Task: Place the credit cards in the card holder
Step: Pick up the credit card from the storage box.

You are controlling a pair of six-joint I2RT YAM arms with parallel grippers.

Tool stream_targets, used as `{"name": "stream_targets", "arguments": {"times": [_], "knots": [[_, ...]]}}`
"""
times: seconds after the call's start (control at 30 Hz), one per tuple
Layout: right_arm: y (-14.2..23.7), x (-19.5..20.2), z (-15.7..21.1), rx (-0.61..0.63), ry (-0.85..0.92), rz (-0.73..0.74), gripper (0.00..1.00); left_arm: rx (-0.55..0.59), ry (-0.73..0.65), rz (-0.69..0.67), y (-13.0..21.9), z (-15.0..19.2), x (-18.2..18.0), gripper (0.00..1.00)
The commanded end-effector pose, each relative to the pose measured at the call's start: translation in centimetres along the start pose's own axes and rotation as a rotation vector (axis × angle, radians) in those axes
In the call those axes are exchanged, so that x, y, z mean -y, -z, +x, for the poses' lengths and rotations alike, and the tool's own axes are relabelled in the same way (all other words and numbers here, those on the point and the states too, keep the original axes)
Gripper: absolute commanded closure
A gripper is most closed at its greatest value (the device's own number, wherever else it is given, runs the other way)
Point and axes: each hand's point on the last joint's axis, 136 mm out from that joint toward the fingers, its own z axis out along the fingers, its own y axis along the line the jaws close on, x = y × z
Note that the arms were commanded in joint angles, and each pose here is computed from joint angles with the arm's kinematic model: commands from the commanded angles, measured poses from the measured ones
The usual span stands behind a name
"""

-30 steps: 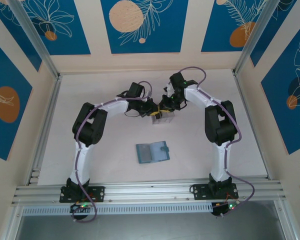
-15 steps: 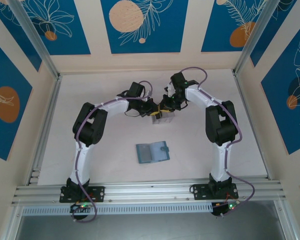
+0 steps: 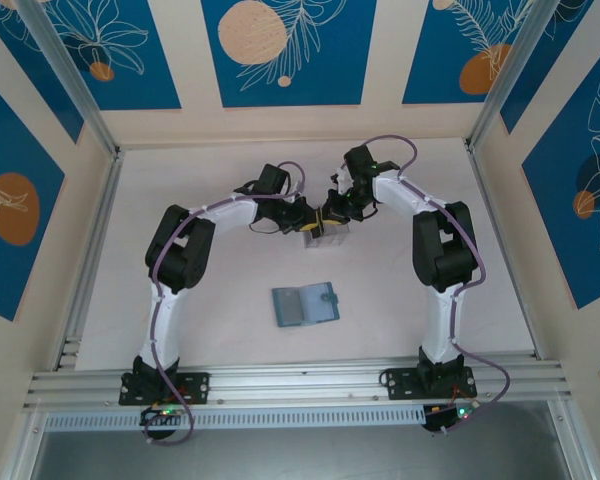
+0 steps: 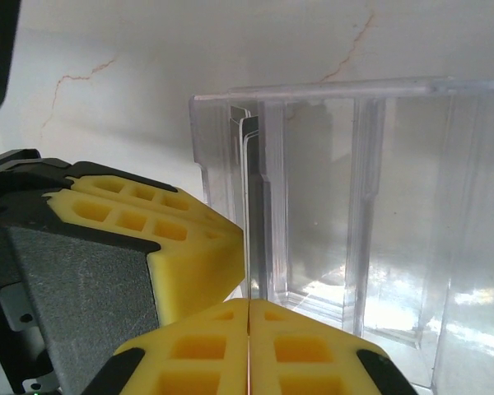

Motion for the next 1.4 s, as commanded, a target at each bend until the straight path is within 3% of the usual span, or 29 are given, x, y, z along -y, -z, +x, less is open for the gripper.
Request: {"name": "stream_targets", "arguments": {"times": [0.0, 0.27, 0.67, 1.37], "knots": [[1.4, -2.1, 0.4, 0.003, 0.014, -0.066, 0.92, -0.052, 0.054, -0.121, -2.1, 2.0, -4.0, 0.91], [2.0, -2.1, 0.4, 0.018, 0.015, -0.061, 1.00, -0.048, 0.050, -0.108, -1.8, 1.9, -3.5, 0.91], [3.7, -1.9, 0.3, 0.066, 0.018, -0.021, 1.00, -0.016, 0.044, -0.043, -0.2, 1.0, -1.6, 0.90], [1.1, -0.8, 0.5, 0.012, -0.024, -0.039, 1.00, 0.029, 0.056, 0.126, 2.8, 0.1, 2.0, 0.90]]}}
